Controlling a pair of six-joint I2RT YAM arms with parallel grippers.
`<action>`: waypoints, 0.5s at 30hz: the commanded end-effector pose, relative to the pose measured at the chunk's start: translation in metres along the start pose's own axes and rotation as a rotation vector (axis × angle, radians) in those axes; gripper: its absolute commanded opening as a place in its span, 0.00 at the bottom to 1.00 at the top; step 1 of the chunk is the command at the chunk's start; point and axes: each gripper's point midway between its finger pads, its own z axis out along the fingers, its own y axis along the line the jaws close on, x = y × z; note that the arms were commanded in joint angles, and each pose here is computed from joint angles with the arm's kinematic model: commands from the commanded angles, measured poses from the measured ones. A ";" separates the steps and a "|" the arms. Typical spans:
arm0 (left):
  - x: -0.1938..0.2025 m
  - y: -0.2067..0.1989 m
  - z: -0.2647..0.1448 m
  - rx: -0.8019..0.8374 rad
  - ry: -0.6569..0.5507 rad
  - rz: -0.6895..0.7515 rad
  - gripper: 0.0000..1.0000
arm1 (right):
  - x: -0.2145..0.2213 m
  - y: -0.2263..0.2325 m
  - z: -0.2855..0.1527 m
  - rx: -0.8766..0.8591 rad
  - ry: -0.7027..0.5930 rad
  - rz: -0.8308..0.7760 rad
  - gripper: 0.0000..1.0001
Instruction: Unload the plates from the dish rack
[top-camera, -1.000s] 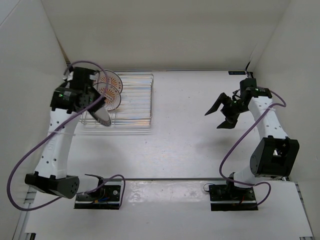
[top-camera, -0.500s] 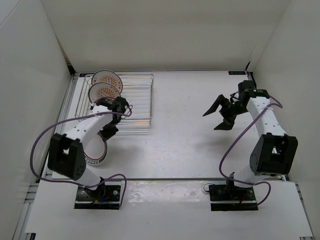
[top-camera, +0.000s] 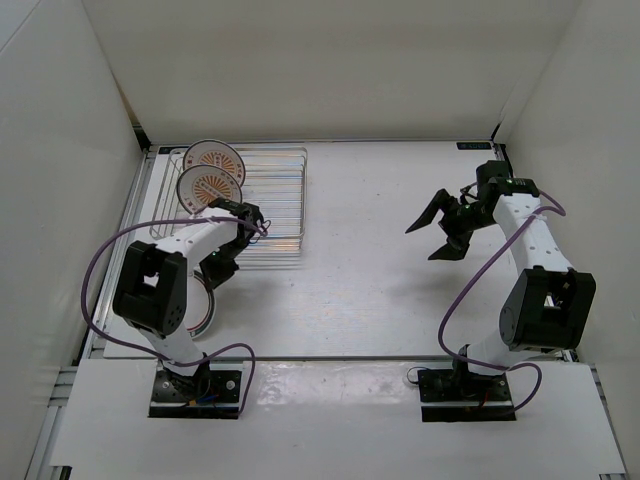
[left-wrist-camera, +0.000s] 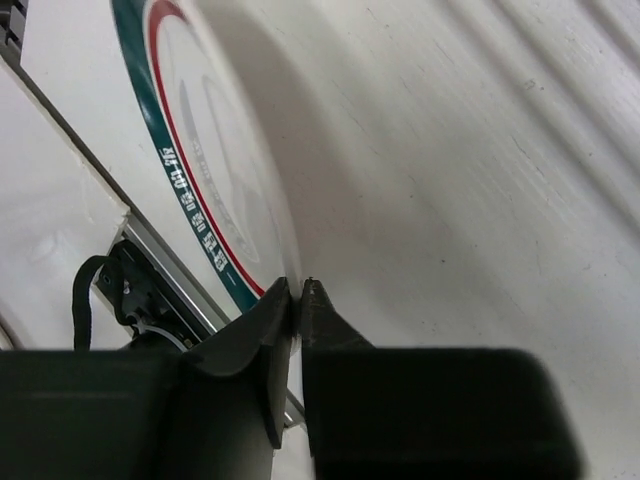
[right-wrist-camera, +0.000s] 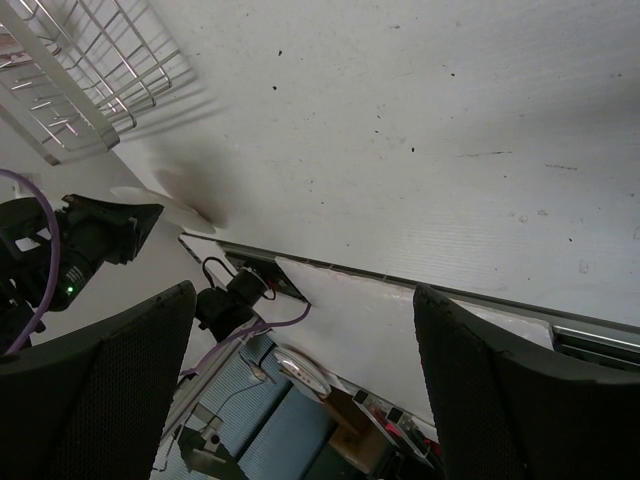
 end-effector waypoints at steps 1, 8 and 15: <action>0.021 0.104 -0.031 -0.341 0.122 0.223 0.23 | 0.000 0.009 -0.010 -0.019 -0.029 -0.043 0.90; 0.012 0.096 -0.039 -0.277 0.133 0.189 0.60 | -0.001 0.008 -0.008 -0.021 -0.023 -0.033 0.90; 0.011 0.093 -0.051 -0.180 0.182 0.096 0.65 | 0.000 0.008 -0.007 -0.022 -0.014 -0.029 0.90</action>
